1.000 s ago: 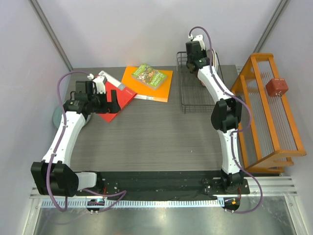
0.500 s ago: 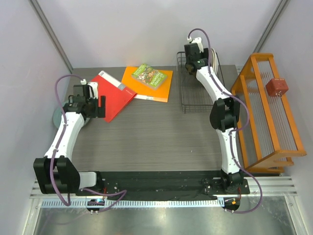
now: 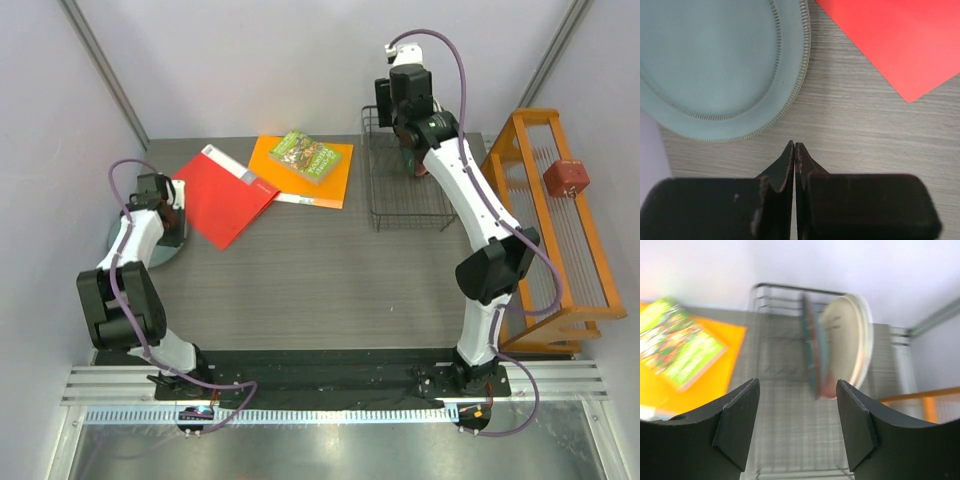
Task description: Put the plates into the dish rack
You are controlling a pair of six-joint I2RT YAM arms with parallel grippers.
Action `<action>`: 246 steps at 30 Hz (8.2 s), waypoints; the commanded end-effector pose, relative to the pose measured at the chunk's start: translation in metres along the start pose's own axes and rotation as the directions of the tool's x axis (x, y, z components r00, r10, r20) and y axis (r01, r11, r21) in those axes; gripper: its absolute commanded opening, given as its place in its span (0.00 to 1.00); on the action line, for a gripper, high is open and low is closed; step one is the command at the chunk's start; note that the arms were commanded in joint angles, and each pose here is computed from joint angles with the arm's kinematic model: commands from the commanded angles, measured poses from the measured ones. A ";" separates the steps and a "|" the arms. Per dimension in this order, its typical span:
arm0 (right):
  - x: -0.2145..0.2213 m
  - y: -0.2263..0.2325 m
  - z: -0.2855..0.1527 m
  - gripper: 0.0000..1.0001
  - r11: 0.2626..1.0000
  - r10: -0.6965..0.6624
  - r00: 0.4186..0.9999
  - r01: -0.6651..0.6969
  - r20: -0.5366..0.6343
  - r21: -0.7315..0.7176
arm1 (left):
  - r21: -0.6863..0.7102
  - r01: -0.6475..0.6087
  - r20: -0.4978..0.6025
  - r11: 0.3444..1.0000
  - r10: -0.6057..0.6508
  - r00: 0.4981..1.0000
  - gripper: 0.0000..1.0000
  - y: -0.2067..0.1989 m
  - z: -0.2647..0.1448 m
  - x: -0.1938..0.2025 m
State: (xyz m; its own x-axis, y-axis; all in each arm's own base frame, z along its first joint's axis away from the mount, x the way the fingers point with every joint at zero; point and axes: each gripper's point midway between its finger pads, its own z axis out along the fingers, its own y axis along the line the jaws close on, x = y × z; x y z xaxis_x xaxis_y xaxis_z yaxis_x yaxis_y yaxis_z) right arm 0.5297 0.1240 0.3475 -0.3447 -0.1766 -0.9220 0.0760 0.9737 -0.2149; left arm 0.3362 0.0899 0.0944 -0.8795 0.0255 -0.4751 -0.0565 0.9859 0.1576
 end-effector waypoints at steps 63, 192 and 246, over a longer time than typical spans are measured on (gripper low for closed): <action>0.145 0.099 -0.087 0.73 0.835 -0.065 0.967 -0.084 -0.248 -0.544 | 0.432 -0.622 -0.176 0.653 0.738 0.652 0.00 -0.171 0.020 0.071; -0.082 0.051 -0.005 0.01 0.999 0.006 0.975 0.005 0.221 -0.050 | 0.498 0.021 0.299 0.867 -0.194 0.934 0.99 -0.124 -0.154 -0.058; 0.033 -0.008 0.071 0.01 0.943 -0.141 0.986 0.160 -0.086 0.290 | 0.491 0.056 0.241 0.869 -0.197 0.950 1.00 -0.129 -0.122 -0.043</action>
State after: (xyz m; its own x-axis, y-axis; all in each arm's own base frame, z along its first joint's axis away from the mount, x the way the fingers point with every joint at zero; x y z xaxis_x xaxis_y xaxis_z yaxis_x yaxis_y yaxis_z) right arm 0.5823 0.1023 0.2565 -0.5304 -0.3612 -0.7669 0.1743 0.8389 -0.5156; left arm 0.3180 -0.0595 0.1964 -0.7357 -0.1354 -0.6636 0.1243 0.9362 -0.3289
